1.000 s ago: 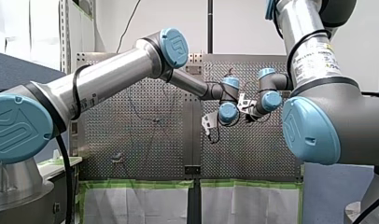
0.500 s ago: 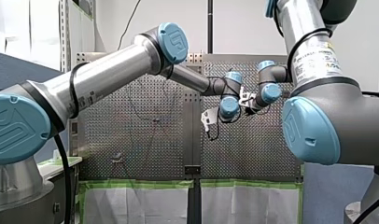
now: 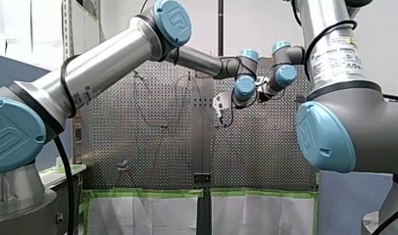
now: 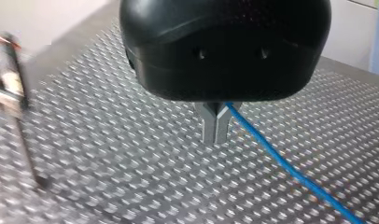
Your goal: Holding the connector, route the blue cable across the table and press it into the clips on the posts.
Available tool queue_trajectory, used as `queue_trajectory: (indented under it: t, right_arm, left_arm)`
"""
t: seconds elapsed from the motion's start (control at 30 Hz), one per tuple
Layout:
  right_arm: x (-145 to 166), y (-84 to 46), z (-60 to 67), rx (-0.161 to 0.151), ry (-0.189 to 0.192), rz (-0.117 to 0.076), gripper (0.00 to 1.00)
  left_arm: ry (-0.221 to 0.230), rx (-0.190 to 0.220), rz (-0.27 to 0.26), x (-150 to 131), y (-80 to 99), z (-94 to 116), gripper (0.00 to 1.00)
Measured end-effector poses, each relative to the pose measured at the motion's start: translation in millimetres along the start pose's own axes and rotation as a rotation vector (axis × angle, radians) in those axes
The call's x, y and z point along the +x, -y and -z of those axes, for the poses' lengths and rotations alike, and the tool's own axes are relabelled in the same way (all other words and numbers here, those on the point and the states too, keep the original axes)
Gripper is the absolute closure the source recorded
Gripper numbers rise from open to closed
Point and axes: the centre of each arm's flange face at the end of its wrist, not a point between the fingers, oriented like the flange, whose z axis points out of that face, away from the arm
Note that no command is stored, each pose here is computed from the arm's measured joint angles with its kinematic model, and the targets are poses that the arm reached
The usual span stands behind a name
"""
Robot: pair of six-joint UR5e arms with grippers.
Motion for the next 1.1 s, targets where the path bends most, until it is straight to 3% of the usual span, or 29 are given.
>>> queue_trajectory:
  t: [0.23, 0.43, 0.6, 0.7, 0.8, 1.1]
  right_arm:
    - [35, 9.7, 26.3, 0.002, -0.011, -0.002, 1.00]
    - [66, 18.8, 49.1, 0.014, -0.043, 0.003, 1.00]
    - [94, 28.1, 66.0, 0.032, -0.085, 0.010, 1.00]
    - [106, 33.3, 74.8, 0.045, -0.107, 0.016, 1.00]
    - [108, 33.8, 74.4, 0.050, -0.108, 0.019, 1.00]
    - [89, 25.3, 57.0, 0.046, -0.073, 0.018, 1.00]
  left_arm:
    - [0.034, 0.009, 0.016, -41, 10.6, 26, 1.00]
    - [0.062, 0.018, 0.044, -76, 17.0, 48, 1.00]
    - [0.075, 0.021, 0.055, -89, 17.7, 53, 1.00]
    - [0.089, 0.026, 0.053, -96, 13.6, 44, 1.00]
    - [0.106, 0.032, 0.047, -102, 6.8, 29, 1.00]
    - [0.144, 0.045, 0.059, -111, -22.0, -20, 1.00]
